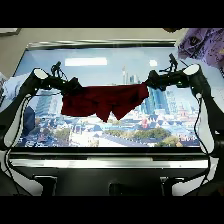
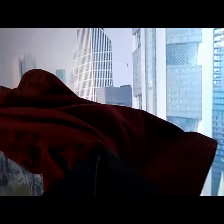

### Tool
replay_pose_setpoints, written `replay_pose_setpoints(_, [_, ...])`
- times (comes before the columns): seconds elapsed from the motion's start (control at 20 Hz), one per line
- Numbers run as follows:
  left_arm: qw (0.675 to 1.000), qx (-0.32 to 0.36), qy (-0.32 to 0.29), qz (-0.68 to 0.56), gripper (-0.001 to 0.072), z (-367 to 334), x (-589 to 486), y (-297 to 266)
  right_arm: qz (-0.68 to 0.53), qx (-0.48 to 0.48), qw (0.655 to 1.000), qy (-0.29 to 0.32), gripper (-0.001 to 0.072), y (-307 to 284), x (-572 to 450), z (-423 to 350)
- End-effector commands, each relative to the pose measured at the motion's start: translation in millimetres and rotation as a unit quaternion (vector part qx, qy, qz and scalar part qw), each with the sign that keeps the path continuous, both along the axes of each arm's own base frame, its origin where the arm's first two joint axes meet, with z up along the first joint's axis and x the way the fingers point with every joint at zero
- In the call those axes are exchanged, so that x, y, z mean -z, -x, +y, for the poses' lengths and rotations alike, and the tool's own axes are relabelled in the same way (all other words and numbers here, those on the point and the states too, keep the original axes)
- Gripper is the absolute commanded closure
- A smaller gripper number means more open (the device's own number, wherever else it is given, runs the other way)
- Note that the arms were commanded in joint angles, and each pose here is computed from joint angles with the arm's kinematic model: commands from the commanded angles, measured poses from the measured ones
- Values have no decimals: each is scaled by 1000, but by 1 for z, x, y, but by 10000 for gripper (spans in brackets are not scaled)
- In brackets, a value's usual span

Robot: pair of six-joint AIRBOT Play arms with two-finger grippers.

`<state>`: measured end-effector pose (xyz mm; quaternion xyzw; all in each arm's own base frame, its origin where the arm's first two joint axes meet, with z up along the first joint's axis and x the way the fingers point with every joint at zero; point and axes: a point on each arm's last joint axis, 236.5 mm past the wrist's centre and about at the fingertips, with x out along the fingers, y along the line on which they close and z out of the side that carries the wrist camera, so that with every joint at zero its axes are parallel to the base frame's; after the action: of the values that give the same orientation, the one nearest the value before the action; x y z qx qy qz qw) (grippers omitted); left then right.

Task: Fold the clothes and pants, and hang the long-sleeved shirts on hangers.

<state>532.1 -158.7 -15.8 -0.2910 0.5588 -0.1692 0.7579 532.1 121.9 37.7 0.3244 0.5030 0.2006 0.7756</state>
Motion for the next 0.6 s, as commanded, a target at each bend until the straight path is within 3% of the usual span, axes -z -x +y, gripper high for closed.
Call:
replay_pose_setpoints(0.0, [1000,-4,14,-7,207,15,-21,-9,-2,-1,1000,-6,683,-5,9,2])
replay_pose_setpoints(0.05, [1000,-9,17,-16,119,26,-43,-10,-2,-5,1000,-6,683,-3,6,3])
replay_pose_setpoints(0.2, [998,-41,-2,-56,0,72,-113,2,-4,-22,1000,-3,683,6,-3,6])
replay_pose_setpoints(0.35, [996,-70,-58,-20,-9,97,-119,45,-2,-37,999,-4,683,14,-9,9])
replay_pose_setpoints(0.55, [997,-63,9,47,-8,33,-59,98,1,-60,998,-1,682,23,-9,12])
